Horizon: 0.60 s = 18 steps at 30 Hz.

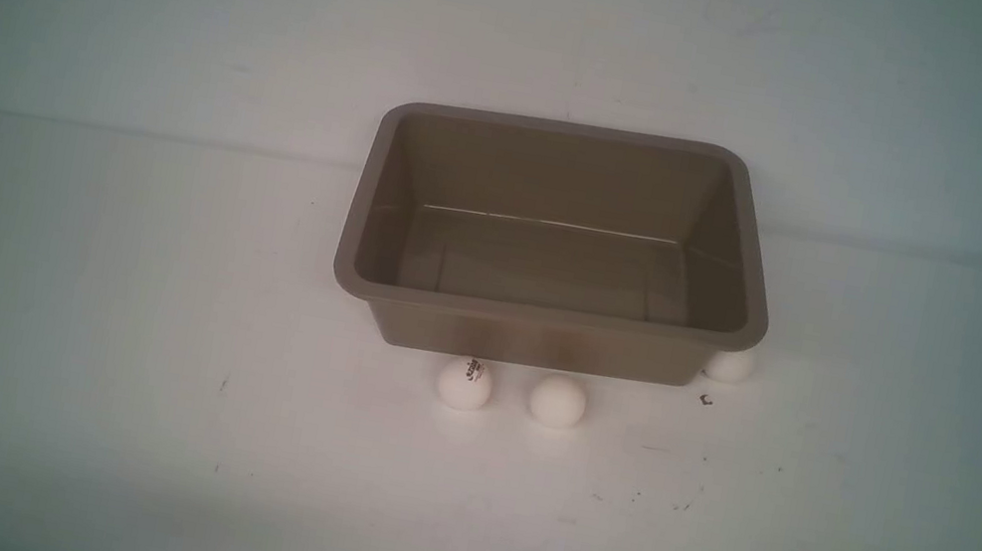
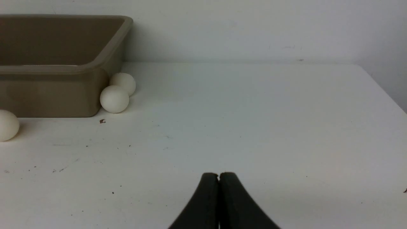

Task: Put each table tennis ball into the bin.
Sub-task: Use the right arm to clamp the table tennis ball closest to it

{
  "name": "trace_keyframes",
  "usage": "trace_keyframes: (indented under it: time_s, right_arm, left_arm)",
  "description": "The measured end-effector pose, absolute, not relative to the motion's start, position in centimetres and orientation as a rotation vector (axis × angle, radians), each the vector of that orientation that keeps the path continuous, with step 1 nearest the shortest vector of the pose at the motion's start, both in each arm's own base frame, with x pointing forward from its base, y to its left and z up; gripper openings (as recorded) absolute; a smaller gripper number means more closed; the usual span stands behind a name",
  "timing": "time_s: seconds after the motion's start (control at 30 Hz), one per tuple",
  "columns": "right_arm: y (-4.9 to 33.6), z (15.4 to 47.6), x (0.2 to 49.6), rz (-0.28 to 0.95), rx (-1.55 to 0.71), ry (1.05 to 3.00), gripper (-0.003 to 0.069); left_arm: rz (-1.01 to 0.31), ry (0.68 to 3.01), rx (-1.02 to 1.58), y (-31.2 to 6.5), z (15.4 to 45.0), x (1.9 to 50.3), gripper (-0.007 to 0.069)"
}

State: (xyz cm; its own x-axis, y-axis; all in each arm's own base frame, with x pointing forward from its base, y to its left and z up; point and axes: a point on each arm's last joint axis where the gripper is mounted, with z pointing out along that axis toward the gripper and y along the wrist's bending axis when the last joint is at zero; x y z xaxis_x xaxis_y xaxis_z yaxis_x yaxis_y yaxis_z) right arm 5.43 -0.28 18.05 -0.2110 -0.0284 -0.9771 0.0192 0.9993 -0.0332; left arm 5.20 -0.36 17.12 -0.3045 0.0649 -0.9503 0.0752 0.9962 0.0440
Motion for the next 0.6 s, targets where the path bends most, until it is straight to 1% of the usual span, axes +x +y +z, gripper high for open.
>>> trace_keyframes:
  time_s: [0.6]
  right_arm:
    - [-0.22, 18.05, 5.44, -0.036, -0.015, 1.783, -0.0019]
  left_arm:
    - [-0.01, 1.881, 0.101, -0.36, 17.12, 5.2, 0.024]
